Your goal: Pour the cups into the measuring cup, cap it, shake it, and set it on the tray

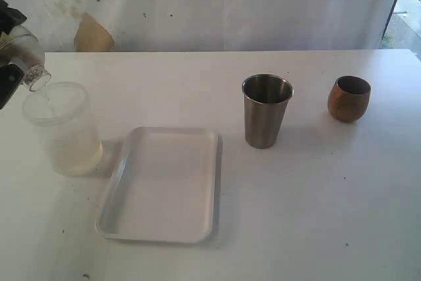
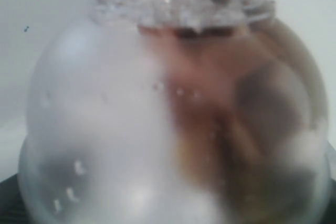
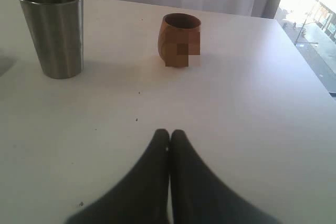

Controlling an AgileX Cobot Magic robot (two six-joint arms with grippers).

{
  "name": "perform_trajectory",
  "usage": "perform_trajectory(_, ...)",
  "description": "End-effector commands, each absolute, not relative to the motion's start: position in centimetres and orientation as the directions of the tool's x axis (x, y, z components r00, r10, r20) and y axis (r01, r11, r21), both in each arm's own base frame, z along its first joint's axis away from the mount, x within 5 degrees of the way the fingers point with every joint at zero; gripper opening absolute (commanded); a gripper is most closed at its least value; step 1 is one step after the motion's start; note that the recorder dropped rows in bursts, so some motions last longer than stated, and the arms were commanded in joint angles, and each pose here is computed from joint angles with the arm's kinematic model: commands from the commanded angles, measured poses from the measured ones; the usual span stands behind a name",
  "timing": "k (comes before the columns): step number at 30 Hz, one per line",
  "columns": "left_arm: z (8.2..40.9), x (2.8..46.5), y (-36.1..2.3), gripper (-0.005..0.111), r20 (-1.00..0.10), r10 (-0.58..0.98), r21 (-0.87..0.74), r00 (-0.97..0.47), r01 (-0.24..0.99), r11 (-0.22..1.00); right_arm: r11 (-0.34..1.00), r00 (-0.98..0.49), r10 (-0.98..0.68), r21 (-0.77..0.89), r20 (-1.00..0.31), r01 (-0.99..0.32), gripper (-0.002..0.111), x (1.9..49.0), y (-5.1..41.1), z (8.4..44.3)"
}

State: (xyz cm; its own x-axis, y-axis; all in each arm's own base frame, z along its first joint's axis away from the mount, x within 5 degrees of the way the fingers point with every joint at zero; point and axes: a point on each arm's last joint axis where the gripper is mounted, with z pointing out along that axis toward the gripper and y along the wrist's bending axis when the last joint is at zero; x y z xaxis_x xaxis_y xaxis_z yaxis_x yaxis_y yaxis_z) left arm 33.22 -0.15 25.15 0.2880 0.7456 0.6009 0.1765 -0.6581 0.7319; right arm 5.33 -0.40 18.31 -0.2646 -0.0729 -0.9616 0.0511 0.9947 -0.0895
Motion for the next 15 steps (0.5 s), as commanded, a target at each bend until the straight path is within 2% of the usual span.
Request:
perform_trajectory(1, 26.24, 33.37, -0.15, 0.000, 0.603, 0.756, 0.753, 0.255, 0.130, -0.645, 0.994, -0.266, -0.074, -0.093, -0.961, 0.056, 0.000, 5.31, -0.44, 18.16)
perform_trajectory(15, 26.26, 33.38, -0.16, 0.000, 0.598, 0.760, 0.758, 0.253, 0.129, -0.639, 0.994, -0.266, -0.074, -0.093, -0.961, 0.056, 0.000, 5.31, -0.44, 18.16)
